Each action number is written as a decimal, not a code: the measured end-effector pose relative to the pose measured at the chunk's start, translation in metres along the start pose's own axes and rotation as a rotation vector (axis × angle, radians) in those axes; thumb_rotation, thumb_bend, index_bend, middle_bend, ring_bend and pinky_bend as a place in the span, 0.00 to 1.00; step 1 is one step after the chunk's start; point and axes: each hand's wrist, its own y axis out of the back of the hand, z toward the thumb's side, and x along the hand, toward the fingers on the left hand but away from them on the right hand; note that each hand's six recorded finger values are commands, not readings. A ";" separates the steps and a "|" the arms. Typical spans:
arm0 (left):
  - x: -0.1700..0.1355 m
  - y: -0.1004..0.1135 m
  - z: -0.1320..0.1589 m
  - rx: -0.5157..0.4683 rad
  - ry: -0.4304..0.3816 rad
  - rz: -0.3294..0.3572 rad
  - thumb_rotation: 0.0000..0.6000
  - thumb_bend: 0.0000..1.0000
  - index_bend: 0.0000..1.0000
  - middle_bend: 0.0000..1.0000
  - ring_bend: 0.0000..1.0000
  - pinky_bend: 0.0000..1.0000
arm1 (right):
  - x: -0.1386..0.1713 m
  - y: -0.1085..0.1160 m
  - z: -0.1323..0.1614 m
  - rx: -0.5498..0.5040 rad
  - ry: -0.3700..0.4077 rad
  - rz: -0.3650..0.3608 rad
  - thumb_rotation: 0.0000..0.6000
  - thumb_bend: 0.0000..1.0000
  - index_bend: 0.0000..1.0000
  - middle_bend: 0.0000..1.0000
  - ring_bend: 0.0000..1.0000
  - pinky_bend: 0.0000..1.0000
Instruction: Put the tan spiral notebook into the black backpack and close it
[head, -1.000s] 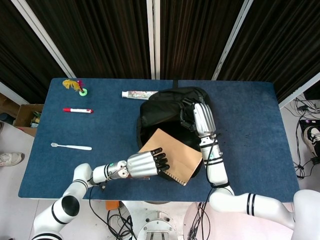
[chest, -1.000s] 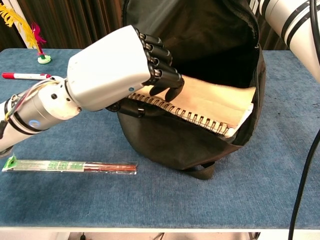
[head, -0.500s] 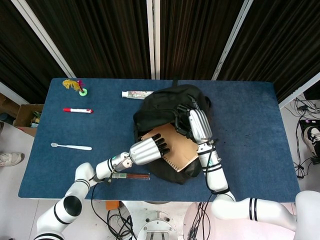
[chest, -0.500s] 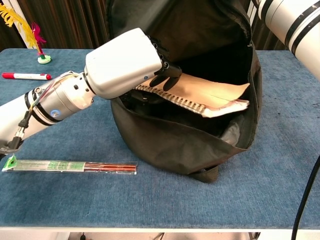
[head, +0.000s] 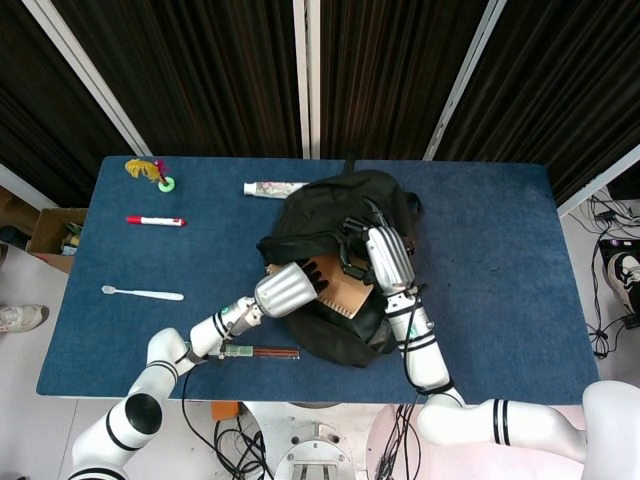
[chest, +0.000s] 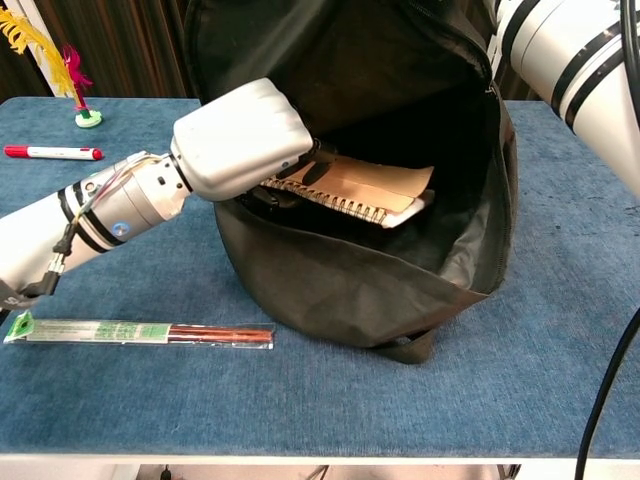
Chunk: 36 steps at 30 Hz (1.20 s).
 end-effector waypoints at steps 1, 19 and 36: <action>0.000 -0.001 -0.001 0.002 0.006 -0.005 1.00 0.39 0.74 0.73 0.63 0.64 | 0.000 0.000 0.000 0.002 0.001 -0.001 1.00 0.63 0.63 0.50 0.43 0.09; -0.031 0.007 -0.010 -0.167 0.198 0.072 1.00 0.00 0.46 0.60 0.60 0.62 | -0.003 0.012 -0.015 0.013 -0.036 -0.043 1.00 0.63 0.62 0.49 0.43 0.08; -0.151 0.041 -0.068 -0.164 0.390 0.156 1.00 0.00 0.48 0.62 0.60 0.64 | 0.016 0.001 -0.038 0.039 -0.064 0.038 1.00 0.63 0.60 0.46 0.40 0.08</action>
